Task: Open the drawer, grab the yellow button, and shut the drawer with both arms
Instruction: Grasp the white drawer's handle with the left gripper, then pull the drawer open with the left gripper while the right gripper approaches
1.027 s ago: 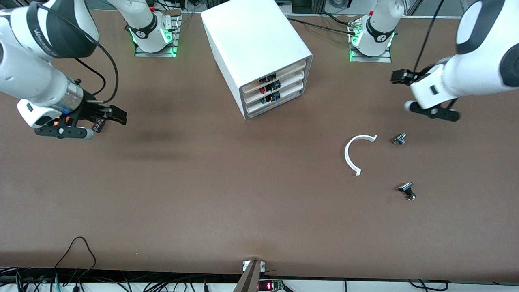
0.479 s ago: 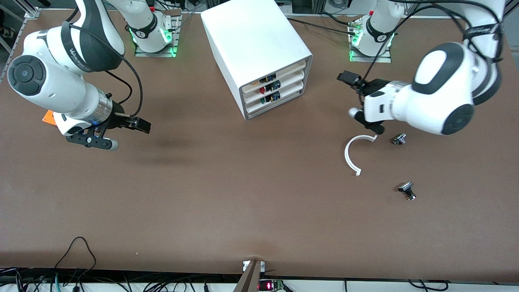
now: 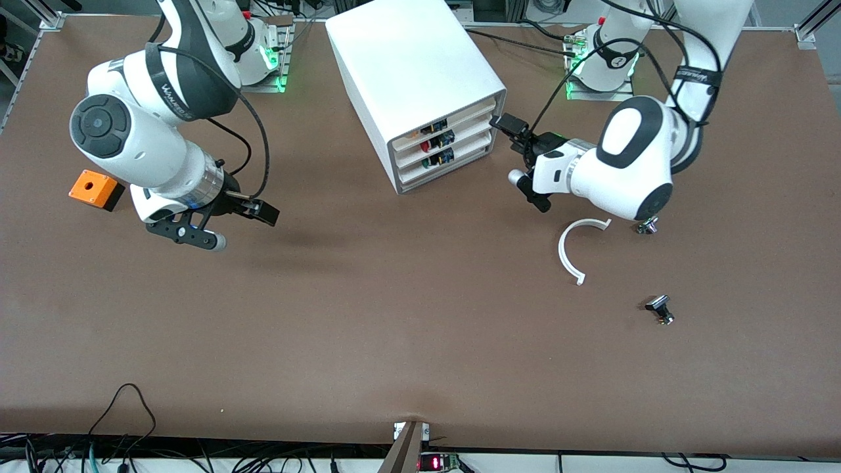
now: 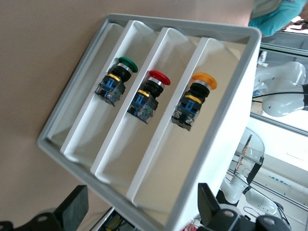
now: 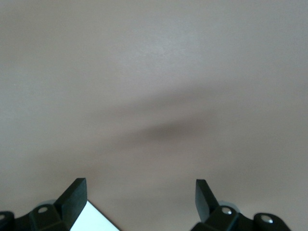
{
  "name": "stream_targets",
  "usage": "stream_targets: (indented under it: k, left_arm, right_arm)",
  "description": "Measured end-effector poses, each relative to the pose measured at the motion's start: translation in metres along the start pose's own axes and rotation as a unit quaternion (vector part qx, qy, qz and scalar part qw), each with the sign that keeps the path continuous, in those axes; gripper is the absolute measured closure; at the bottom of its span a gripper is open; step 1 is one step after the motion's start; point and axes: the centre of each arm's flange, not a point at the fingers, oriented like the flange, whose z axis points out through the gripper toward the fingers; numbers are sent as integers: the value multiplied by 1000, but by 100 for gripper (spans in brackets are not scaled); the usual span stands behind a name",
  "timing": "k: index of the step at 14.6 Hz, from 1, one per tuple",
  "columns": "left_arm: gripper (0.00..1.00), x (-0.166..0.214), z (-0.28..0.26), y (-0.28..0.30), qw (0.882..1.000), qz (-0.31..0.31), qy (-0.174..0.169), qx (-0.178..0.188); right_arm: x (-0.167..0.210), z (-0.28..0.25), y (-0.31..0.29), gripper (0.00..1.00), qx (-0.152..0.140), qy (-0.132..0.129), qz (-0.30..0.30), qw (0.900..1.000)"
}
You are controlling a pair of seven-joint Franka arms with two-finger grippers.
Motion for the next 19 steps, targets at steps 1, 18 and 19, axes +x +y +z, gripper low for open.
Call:
stream_targets:
  k: [1, 18, 19]
  left_arm:
    - [0, 0, 12, -5, 1000, 4, 5, -16]
    - [33, -4, 84, -14, 994, 89, 36, -49]
    - [38, -4, 86, -13, 994, 89, 35, -50]
  right_arm:
    - [-2, 0, -6, 0, 1, 1, 6, 1000]
    - [-40, -5, -113, 0, 22, 6, 133, 991]
    - [-41, -8, -122, 0, 24, 6, 144, 989]
